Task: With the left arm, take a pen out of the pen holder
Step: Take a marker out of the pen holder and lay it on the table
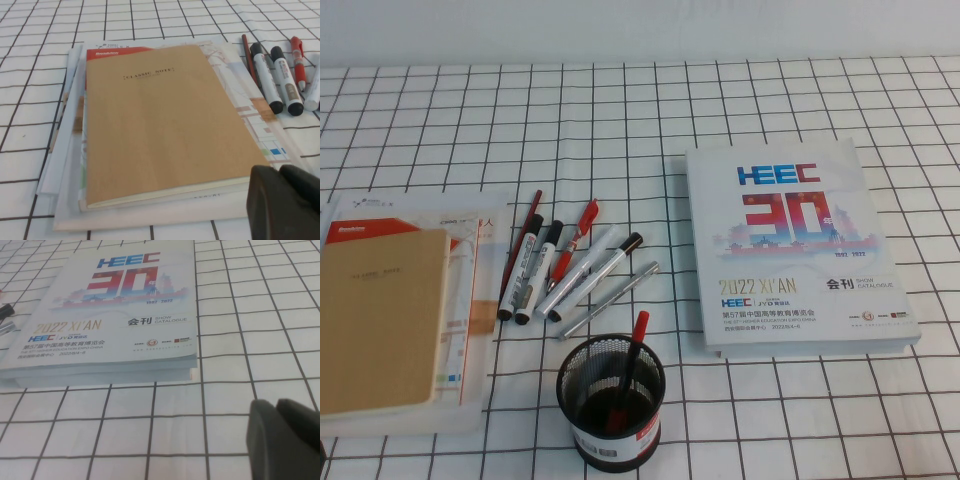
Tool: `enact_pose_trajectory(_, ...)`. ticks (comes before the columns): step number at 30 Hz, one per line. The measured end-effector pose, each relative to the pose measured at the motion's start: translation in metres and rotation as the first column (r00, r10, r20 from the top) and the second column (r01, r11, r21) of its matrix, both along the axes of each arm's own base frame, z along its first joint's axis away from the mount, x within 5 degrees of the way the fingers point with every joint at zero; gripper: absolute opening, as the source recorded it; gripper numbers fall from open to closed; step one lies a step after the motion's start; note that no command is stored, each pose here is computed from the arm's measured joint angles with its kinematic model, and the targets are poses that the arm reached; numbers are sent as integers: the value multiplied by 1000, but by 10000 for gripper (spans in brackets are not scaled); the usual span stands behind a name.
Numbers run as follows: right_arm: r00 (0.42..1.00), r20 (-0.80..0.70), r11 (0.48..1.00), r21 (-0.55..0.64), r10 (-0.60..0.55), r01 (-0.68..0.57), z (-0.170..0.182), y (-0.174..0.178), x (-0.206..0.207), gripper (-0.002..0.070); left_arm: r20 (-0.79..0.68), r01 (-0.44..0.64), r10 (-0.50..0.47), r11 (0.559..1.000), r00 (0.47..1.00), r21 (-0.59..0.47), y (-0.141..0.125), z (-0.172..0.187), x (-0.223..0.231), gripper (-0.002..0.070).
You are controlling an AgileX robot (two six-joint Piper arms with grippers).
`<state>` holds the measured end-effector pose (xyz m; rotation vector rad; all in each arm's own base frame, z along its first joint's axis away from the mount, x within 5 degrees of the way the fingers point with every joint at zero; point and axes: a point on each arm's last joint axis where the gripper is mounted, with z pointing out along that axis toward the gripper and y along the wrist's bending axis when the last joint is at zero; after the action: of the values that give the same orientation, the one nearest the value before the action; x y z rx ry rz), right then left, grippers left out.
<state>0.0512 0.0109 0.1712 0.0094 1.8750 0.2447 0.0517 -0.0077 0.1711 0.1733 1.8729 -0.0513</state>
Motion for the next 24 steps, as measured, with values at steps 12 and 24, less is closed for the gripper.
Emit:
enact_pose_trajectory(12, 1000, 0, 1000, 0, 0, 0, 0, 0, 0, -15, 82, -6, -9, 983, 997, 181, 4, 6, 2, 0)
enact_pose_trajectory(24, 1000, 0, 1000, 0, 0, 0, 0, 0, 0, -15, 68, -65, 102, 907, 992, -416, -2, 13, 3, 0)
